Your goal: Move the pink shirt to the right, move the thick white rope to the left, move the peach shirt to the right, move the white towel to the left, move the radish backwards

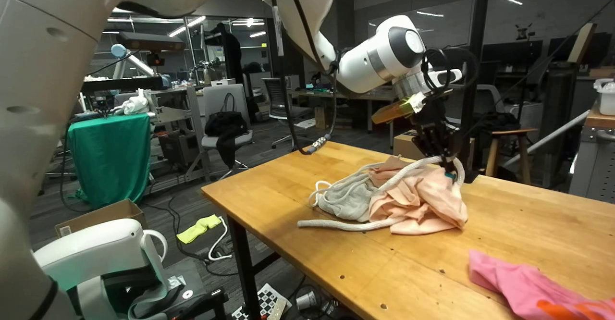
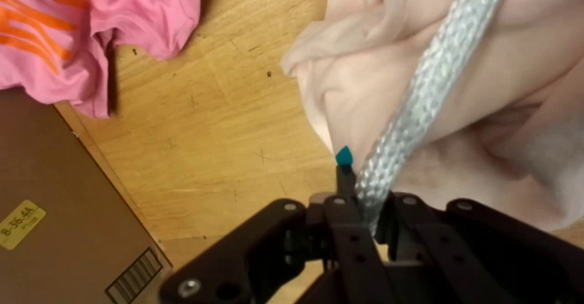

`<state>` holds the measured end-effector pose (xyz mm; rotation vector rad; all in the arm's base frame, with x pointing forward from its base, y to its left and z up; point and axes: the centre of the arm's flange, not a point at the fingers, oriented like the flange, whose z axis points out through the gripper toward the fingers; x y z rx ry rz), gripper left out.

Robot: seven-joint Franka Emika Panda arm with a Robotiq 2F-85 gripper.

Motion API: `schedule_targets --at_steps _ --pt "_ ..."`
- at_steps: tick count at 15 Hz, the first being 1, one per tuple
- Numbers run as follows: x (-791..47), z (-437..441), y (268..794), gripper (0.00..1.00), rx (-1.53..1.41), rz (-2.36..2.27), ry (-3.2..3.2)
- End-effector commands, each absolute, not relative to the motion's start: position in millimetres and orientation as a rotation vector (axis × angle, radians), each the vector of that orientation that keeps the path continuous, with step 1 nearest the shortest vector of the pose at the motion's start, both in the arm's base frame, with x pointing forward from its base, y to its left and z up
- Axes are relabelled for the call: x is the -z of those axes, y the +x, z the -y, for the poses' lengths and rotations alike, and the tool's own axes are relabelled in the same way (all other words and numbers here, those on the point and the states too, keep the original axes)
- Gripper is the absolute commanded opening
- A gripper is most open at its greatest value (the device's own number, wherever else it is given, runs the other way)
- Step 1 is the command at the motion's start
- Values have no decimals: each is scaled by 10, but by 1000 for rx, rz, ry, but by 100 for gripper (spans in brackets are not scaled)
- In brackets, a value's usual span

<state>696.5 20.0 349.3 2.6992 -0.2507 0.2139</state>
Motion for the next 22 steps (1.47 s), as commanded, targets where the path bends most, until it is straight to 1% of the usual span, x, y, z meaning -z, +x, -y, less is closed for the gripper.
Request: schedule_targets --at_steps 1,11,18,22 --pt "-3994 -288 6876 6 -324 227 2643" --pt "-5278 -672 6695 5 -636 237 2589" --pt "-5899 -922 6595 5 -834 322 2586" --pt "-6163 -1209 6583 5 -932 364 2591"
